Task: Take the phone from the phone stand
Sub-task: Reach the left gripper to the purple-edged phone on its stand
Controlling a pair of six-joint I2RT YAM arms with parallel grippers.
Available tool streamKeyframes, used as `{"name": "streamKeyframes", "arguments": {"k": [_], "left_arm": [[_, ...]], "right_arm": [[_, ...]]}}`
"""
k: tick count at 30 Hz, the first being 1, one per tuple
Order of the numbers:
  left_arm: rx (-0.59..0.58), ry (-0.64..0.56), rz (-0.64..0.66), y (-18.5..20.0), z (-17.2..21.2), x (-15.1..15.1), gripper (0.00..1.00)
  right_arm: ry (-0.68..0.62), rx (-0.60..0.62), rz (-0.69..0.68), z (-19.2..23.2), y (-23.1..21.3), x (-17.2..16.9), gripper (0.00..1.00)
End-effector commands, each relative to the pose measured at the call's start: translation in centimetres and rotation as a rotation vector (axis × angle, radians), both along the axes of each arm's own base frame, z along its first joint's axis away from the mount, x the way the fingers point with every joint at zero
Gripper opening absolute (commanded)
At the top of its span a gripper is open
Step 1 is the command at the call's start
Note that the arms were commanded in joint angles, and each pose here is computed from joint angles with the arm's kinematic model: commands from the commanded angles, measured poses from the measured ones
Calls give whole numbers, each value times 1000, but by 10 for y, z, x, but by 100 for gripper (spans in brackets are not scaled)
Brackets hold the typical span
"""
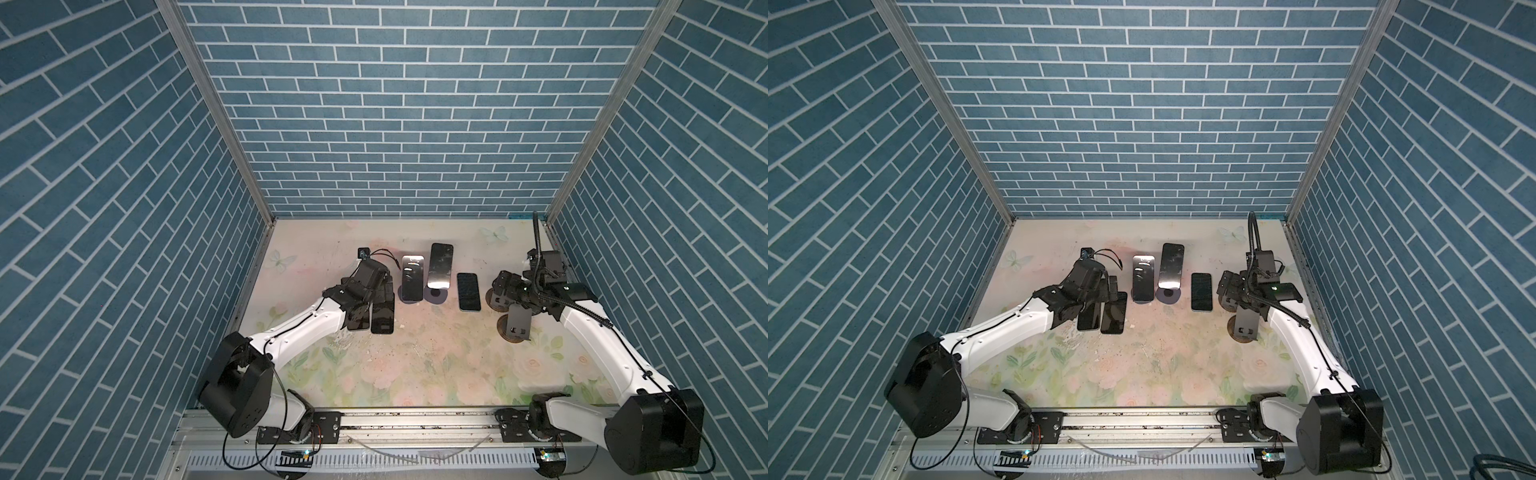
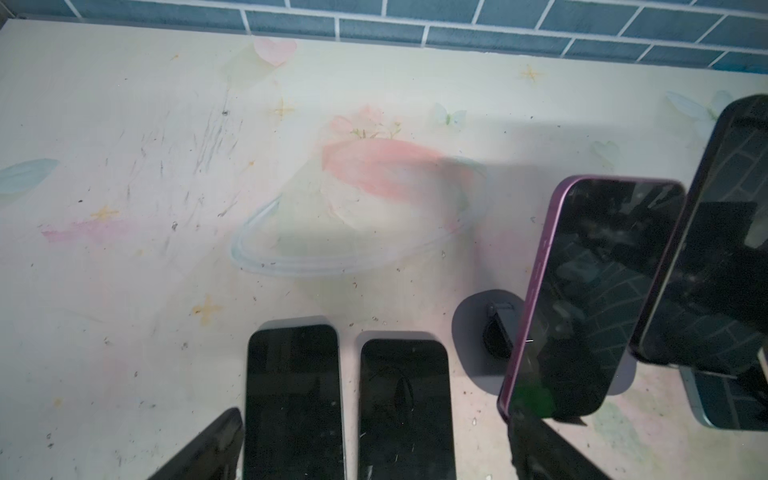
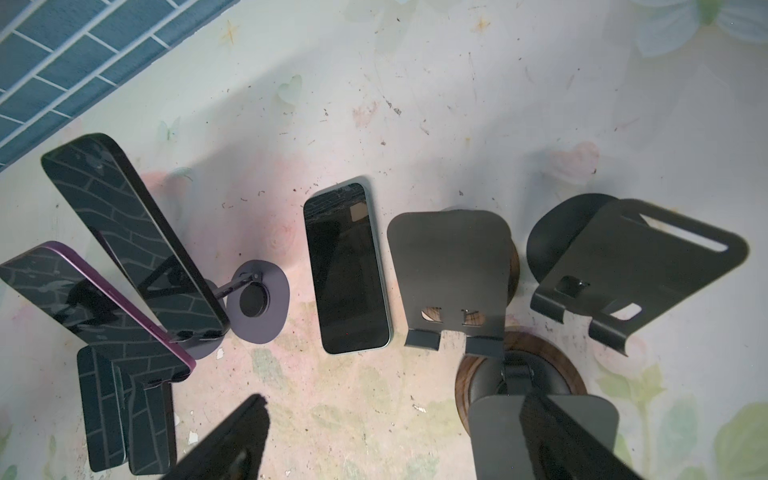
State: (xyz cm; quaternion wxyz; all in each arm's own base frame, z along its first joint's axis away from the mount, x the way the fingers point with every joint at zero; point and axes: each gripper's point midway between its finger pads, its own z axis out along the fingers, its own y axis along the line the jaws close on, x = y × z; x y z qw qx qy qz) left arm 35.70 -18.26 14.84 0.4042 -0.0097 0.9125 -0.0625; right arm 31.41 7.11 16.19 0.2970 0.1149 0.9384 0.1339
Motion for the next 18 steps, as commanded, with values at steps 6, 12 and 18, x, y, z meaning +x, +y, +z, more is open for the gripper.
{"name": "streamKeyframes", "arguments": {"k": [6, 12, 18], "left_arm": [[12, 29, -41, -32, 3, 22, 100], [42, 44, -70, -61, 0, 38, 100], [52, 54, -85, -85, -6, 51, 100]], "right_arm": [[2, -2, -35, -9, -3, -7, 95], [24, -12, -32, -20, -4, -13, 95], [42, -23, -25, -29, -6, -19, 96]]}}
